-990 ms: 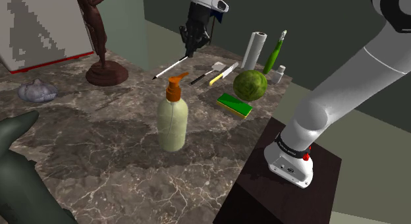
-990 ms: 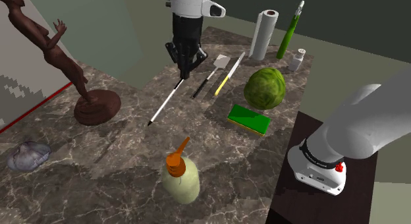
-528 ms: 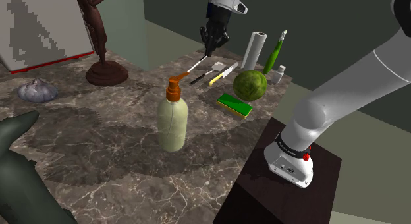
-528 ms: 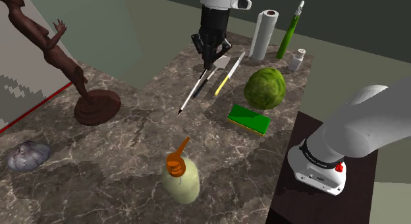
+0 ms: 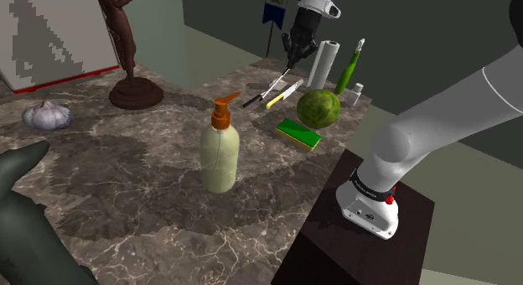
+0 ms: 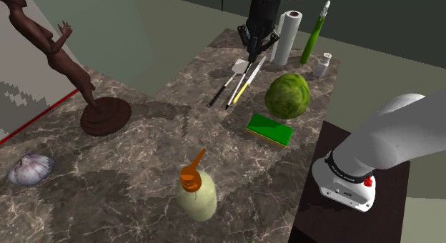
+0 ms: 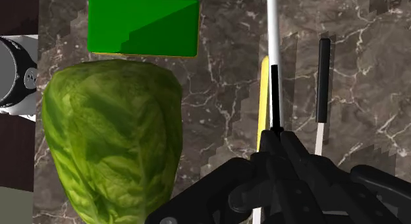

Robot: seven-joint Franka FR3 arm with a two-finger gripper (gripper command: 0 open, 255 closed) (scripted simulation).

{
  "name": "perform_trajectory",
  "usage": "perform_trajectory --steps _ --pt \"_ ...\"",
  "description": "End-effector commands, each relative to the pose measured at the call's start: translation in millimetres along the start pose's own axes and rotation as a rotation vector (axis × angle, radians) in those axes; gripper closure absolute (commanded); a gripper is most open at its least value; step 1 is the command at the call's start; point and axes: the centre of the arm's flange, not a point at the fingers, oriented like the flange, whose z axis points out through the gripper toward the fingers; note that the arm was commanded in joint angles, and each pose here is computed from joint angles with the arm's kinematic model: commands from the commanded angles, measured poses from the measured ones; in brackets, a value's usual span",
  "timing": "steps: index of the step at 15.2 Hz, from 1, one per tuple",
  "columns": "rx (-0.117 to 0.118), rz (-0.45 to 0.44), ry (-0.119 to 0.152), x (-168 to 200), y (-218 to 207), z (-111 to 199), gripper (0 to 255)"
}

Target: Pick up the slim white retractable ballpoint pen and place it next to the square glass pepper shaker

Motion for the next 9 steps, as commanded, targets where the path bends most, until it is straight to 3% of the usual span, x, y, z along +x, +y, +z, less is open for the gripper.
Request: perform_trajectory --steps 1,9 --pt "-0.001 -0.001 -0.001 25.0 12.7 -6.6 255" --pt "-0.001 -0.001 -0.001 116.5 58.6 -32.7 255"
